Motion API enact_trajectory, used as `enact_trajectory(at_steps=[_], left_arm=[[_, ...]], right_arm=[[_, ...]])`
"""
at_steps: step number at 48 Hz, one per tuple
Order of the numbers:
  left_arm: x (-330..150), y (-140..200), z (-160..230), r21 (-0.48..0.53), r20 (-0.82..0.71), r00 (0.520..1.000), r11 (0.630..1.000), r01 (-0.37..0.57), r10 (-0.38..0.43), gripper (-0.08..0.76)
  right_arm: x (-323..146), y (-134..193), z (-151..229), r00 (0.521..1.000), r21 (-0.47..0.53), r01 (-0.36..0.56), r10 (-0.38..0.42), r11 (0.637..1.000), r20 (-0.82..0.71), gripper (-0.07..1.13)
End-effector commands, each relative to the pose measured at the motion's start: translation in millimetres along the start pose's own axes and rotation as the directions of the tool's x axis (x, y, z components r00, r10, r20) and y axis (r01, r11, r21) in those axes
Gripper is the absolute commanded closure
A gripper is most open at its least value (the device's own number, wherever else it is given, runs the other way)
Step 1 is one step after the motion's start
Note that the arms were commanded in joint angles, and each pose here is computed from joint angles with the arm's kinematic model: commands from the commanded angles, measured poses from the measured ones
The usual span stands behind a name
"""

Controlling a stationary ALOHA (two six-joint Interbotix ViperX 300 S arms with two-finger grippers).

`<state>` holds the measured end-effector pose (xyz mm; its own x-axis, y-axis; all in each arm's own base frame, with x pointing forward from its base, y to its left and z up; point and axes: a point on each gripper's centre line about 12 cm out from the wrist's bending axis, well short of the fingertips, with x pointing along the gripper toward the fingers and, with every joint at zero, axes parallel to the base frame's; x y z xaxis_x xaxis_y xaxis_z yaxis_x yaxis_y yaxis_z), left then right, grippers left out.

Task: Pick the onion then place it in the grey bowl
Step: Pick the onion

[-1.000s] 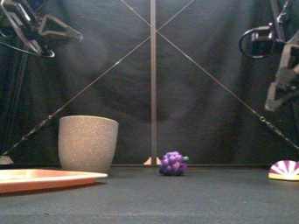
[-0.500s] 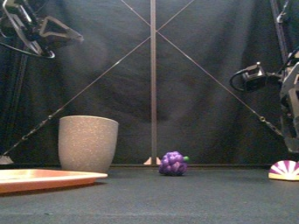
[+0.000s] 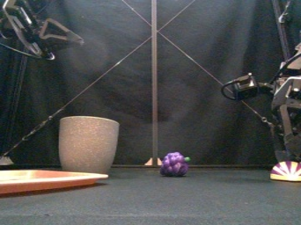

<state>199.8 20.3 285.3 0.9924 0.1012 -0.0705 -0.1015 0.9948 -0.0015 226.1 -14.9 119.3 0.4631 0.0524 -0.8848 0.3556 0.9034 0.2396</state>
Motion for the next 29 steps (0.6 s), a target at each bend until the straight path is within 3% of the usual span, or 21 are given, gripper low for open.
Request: enact_trajectory(at_steps=[1,29], left_arm=[[0.7,0.3,5.5,0.001,0.012,1.000,1.000,-0.002,0.002,0.604],[-0.7,0.3,3.8,0.000,-0.006,1.000,1.000,-0.001,0.001,0.604]], right_arm=[[3.0,4.8,4.7,1.000,-0.010,-0.007,0.007,1.000,0.004,0.08],[26.3,11.5,-0.9,0.997,-0.023,0.002,-0.004,1.000,-0.074,0.15]])
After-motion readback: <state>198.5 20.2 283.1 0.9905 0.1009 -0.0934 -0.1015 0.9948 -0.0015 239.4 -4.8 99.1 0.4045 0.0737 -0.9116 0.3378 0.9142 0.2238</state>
